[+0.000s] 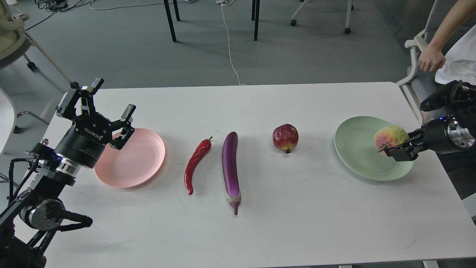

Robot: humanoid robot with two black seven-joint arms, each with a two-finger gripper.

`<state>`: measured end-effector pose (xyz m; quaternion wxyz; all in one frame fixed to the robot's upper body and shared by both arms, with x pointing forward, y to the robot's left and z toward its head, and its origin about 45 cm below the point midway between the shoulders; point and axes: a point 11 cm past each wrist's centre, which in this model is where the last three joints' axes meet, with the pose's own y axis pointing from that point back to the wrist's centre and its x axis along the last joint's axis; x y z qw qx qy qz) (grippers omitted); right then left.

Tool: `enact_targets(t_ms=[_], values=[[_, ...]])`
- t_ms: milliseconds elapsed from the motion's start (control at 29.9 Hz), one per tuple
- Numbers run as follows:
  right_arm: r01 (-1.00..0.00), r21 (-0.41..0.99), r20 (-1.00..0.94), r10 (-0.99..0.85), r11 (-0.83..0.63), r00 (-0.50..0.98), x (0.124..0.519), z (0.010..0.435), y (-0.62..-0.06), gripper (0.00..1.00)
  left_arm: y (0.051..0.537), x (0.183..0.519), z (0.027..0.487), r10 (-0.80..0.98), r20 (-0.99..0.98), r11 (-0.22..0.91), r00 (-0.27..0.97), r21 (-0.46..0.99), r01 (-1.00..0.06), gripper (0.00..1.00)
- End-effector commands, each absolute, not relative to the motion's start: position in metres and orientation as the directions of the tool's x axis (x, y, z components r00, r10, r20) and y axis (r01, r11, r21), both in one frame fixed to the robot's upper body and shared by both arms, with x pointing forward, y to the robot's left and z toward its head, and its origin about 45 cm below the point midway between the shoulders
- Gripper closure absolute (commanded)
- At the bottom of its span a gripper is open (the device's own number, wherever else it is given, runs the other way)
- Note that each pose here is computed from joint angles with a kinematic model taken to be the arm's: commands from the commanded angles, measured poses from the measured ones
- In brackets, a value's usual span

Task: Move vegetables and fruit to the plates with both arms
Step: 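Carry the peach onto the green plate and release it, then reach the right gripper to the red apple and grasp it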

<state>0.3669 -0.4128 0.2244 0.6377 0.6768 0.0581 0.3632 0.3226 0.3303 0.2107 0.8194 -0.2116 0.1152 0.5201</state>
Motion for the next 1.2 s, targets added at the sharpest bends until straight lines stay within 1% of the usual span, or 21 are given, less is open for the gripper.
enact_targets(t_ms=[0, 100, 134, 301, 334, 435, 669, 736, 836, 970, 1170], values=[[-0.372, 0.911, 0.406, 0.543, -0.177, 0.735, 0.37, 0.214, -0.409, 0.46, 0.33, 0.322, 0.211, 0.803, -0.41, 0.369, 0.433, -0.228, -0.901, 0.02], [-0.347, 0.919, 0.39, 0.553, -0.186, 0.736, 0.373, 0.197, -0.396, 0.4, 0.33, 0.322, 0.211, 0.803, -0.409, 0.37, 0.434, -0.229, -0.9, 0.02], [-0.347, 0.919, 0.39, 0.552, -0.187, 0.737, 0.374, 0.196, -0.395, 0.36, 0.33, 0.322, 0.211, 0.803, -0.409, 0.37, 0.434, -0.229, -0.9, 0.02], [-0.348, 0.92, 0.389, 0.551, -0.183, 0.739, 0.374, 0.195, -0.396, 0.07, 0.33, 0.322, 0.212, 0.803, -0.407, 0.371, 0.435, -0.229, -0.9, 0.02], [-0.348, 0.919, 0.389, 0.55, -0.184, 0.739, 0.374, 0.195, -0.396, 0.05, 0.33, 0.322, 0.212, 0.803, -0.407, 0.371, 0.435, -0.229, -0.9, 0.02], [-0.349, 0.919, 0.392, 0.547, -0.185, 0.74, 0.374, 0.197, -0.397, 0.03, 0.33, 0.322, 0.212, 0.803, -0.408, 0.371, 0.435, -0.23, -0.9, 0.02], [-0.371, 0.908, 0.416, 0.534, -0.195, 0.736, 0.377, 0.209, -0.398, 0.02, 0.33, 0.322, 0.212, 0.803, -0.408, 0.371, 0.435, -0.23, -0.9, 0.02], [-0.382, 0.896, 0.442, 0.548, -0.227, 0.71, 0.382, 0.218, -0.384, 0.02, 0.33, 0.322, 0.212, 0.803, -0.407, 0.371, 0.435, -0.229, -0.9, 0.02], [-0.405, 0.865, 0.501, 0.573, -0.298, 0.649, 0.393, 0.245, -0.353, 0.02, 0.33, 0.322, 0.212, 0.803, -0.407, 0.371, 0.435, -0.229, -0.9, 0.02], [-0.424, 0.824, 0.567, 0.549, -0.376, 0.614, 0.404, 0.27, -0.323, 0.02, 0.331, 0.322, 0.211, 0.804, -0.407, 0.371, 0.434, -0.228, -0.9, 0.02], [-0.355, 0.827, 0.562, 0.613, -0.436, 0.555, 0.42, 0.249, -0.251, 0.02, 0.329, 0.322, 0.211, 0.802, -0.41, 0.371, 0.435, -0.228, -0.9, 0.02]])
